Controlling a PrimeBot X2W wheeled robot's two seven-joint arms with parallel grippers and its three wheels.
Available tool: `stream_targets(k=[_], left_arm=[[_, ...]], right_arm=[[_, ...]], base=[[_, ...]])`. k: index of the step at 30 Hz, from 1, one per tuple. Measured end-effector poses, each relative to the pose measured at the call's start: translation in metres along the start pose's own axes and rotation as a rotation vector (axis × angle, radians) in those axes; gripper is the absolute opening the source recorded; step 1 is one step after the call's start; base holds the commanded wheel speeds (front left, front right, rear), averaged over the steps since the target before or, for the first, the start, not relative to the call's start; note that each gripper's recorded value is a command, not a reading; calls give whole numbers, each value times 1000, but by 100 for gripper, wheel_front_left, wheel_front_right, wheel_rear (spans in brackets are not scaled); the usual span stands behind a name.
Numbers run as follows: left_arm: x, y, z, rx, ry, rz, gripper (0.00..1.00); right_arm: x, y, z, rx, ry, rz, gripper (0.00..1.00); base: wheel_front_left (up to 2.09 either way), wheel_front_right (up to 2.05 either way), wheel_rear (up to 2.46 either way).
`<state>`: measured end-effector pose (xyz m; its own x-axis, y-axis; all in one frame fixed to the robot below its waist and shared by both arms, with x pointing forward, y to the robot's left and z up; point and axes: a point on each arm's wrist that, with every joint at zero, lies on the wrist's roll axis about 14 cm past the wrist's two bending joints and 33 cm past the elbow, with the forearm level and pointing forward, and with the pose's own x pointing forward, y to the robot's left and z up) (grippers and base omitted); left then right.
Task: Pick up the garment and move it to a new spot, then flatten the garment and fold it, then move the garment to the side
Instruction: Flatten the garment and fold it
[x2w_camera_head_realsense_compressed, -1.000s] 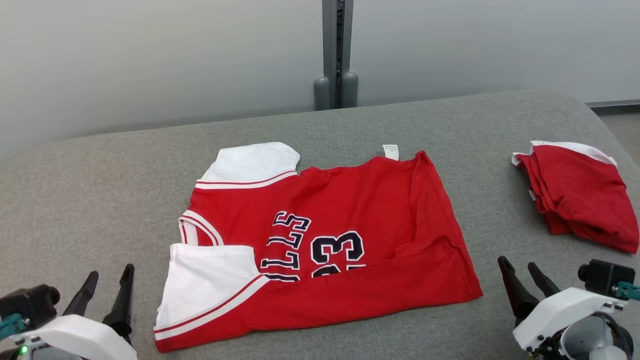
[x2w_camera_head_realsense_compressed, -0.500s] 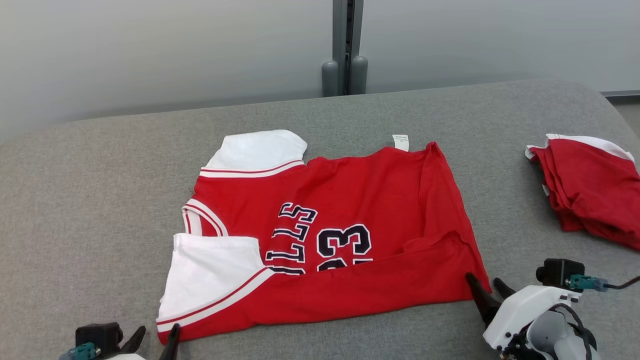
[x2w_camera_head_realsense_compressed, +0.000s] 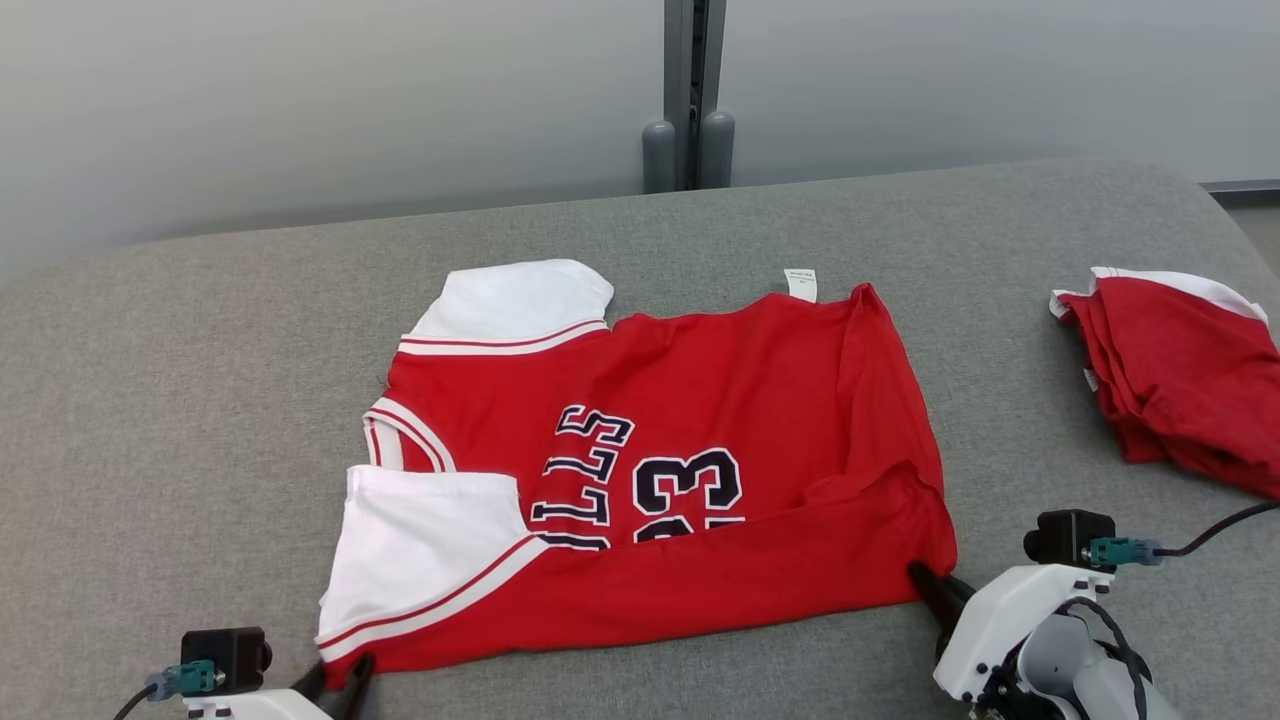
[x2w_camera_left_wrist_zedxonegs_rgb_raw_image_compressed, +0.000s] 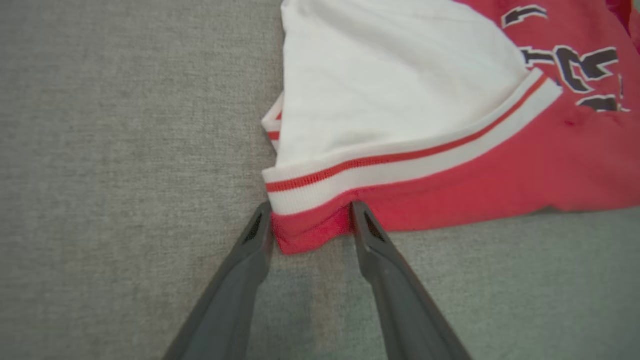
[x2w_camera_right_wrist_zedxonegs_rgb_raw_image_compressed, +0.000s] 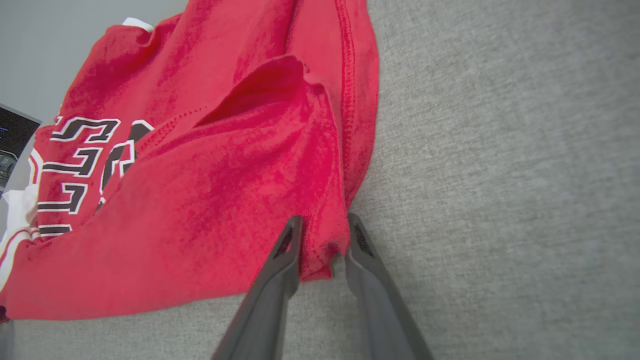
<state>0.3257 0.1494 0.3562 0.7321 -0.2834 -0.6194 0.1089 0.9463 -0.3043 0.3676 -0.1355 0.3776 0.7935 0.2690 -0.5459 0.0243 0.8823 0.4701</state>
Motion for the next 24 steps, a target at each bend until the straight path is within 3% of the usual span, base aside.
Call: stream_targets(k=[12,24], left_arm=[[-16,-4,-2,2,10,-36,0],[-44,-5,-16,10,84,-30,0]], right_arm=[[-8,3,0,-9,15,29,0],[-43,-33,-18,22,98,-21,0]], base=[[0,0,0],[0,0,0]])
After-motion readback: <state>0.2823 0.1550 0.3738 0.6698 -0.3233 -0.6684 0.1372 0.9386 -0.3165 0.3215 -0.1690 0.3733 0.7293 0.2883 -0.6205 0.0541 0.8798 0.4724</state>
